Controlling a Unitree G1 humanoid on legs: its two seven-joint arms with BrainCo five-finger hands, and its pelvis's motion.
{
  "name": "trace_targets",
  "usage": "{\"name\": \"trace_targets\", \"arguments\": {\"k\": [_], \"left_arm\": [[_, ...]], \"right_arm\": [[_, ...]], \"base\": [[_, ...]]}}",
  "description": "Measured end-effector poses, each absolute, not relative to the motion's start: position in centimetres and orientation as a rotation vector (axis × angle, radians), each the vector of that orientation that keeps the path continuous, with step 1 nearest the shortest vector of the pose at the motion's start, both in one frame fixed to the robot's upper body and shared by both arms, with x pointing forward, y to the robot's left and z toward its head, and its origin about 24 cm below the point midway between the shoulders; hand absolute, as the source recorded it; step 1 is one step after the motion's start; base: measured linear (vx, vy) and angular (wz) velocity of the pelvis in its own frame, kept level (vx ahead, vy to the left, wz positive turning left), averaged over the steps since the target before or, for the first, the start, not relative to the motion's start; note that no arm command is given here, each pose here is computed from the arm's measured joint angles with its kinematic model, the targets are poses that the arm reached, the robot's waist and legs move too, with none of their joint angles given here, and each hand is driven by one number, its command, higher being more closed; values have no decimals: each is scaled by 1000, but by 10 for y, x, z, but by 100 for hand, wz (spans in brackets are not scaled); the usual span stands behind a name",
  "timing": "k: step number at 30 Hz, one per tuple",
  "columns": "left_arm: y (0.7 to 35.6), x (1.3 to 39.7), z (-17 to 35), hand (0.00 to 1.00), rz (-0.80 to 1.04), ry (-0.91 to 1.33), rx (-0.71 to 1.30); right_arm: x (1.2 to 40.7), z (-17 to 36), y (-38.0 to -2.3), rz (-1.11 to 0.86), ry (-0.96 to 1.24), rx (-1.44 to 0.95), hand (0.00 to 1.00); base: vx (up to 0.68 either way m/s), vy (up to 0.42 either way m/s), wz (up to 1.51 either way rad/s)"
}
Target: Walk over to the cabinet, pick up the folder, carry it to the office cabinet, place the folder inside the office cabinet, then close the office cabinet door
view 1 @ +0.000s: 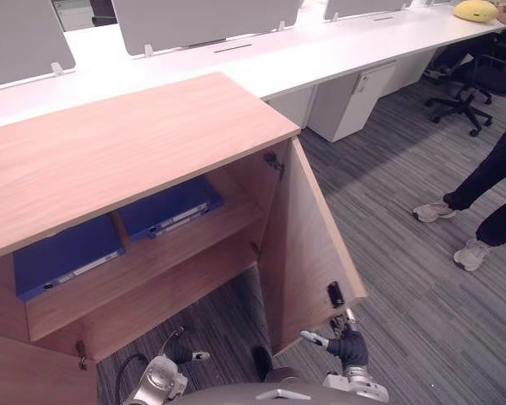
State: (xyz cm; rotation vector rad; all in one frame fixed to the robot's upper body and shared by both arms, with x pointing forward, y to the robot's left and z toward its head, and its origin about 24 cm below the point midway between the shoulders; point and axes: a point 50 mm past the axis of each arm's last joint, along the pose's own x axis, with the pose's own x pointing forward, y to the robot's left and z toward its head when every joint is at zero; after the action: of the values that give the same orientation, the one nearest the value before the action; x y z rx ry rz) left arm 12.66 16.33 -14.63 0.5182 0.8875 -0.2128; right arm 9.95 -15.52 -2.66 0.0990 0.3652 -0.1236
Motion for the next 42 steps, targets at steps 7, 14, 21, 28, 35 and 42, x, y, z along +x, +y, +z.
{"name": "trace_targets", "arguments": {"k": [7,14,21,28,35,42], "left_arm": [[164,115,-145,0,-298,867,562],[162,116,-138,0,-326,820,551],[194,121,-133,0,-218,831,552],[205,114,-135,0,-124,865,523],[210,108,-140,0,-57,913,499],[210,105,-144,0,-19,938,464]], "right_arm": [[116,-9,-123,85,268,140,0],[151,-19,-112,262,248,86,0],[190,-24,-120,197,231,115,0],[202,-30,-131,101,249,87,0],[198,-52,-137,60,347,47,0],[190,-74,-147,48,449,-55,0]], "base": [[-28,-14,19],[12,6,18],[11,-12,22],[8,-10,24],[-14,-11,32],[-41,-20,15]]}}
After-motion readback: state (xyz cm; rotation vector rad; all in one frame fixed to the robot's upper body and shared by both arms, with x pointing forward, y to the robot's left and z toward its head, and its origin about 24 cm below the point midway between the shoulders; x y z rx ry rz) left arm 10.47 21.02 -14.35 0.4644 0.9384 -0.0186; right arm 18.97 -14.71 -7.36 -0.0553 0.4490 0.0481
